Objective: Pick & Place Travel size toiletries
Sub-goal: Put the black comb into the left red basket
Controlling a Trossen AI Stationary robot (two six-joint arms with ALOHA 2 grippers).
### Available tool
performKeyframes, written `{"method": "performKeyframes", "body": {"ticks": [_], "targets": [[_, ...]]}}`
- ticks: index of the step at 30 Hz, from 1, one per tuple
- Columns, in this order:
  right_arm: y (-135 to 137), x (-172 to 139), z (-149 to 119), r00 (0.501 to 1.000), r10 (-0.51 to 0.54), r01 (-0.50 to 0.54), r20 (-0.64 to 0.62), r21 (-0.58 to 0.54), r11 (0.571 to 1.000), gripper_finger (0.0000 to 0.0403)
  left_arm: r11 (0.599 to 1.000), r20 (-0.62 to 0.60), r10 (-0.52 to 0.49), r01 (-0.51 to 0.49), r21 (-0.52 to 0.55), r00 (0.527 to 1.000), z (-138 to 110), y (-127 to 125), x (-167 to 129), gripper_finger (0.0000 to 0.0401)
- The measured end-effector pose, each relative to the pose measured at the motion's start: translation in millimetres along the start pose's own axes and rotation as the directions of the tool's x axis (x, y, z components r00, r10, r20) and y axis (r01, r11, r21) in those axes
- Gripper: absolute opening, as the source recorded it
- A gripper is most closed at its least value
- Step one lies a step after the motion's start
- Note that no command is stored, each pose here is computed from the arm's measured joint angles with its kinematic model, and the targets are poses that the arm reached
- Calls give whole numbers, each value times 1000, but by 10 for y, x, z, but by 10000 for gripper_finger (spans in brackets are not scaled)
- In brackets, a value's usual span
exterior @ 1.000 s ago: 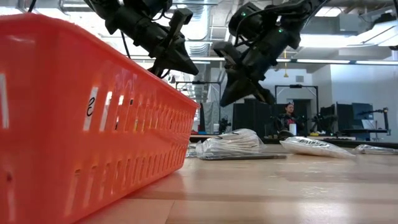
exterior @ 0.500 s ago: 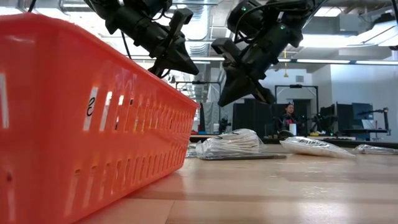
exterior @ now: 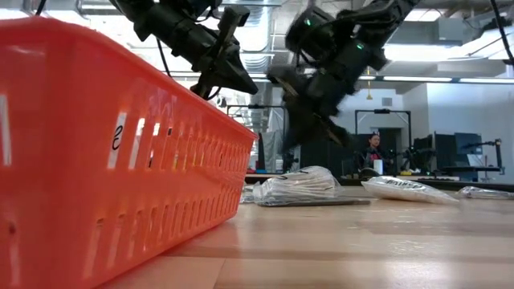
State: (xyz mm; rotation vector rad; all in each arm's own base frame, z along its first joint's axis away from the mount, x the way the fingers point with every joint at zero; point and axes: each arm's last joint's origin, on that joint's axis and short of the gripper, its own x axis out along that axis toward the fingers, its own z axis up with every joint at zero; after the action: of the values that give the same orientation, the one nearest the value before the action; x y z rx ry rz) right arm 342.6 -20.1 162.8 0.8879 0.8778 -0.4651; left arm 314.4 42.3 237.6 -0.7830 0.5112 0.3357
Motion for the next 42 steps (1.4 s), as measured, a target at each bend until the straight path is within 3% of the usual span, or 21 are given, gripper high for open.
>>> {"method": "performKeyframes", "body": {"ticks": [10, 20, 29, 35, 42], "targets": [[19, 103, -2, 1000, -14, 14, 10, -7, 1000, 0, 1000, -13, 7, -7, -5, 1000, -46, -10, 44, 2], [-33, 17, 71, 998, -53, 52, 46, 15, 999, 0, 1000, -31, -9, 9, -6, 999, -51, -12, 44, 2], [-44, -243, 132, 990, -94, 94, 103, -1, 996, 0, 1000, -2, 21, -21, 5, 1000, -43, -3, 44, 2], [-121, -122, 153, 997, -78, 77, 27, 14, 997, 0, 999, 34, 50, -50, 5, 998, -29, 3, 43, 2], [-144, -117, 195, 997, -71, 70, 32, 26, 997, 0, 998, 39, 55, -56, 26, 998, -23, 9, 43, 2]]}}
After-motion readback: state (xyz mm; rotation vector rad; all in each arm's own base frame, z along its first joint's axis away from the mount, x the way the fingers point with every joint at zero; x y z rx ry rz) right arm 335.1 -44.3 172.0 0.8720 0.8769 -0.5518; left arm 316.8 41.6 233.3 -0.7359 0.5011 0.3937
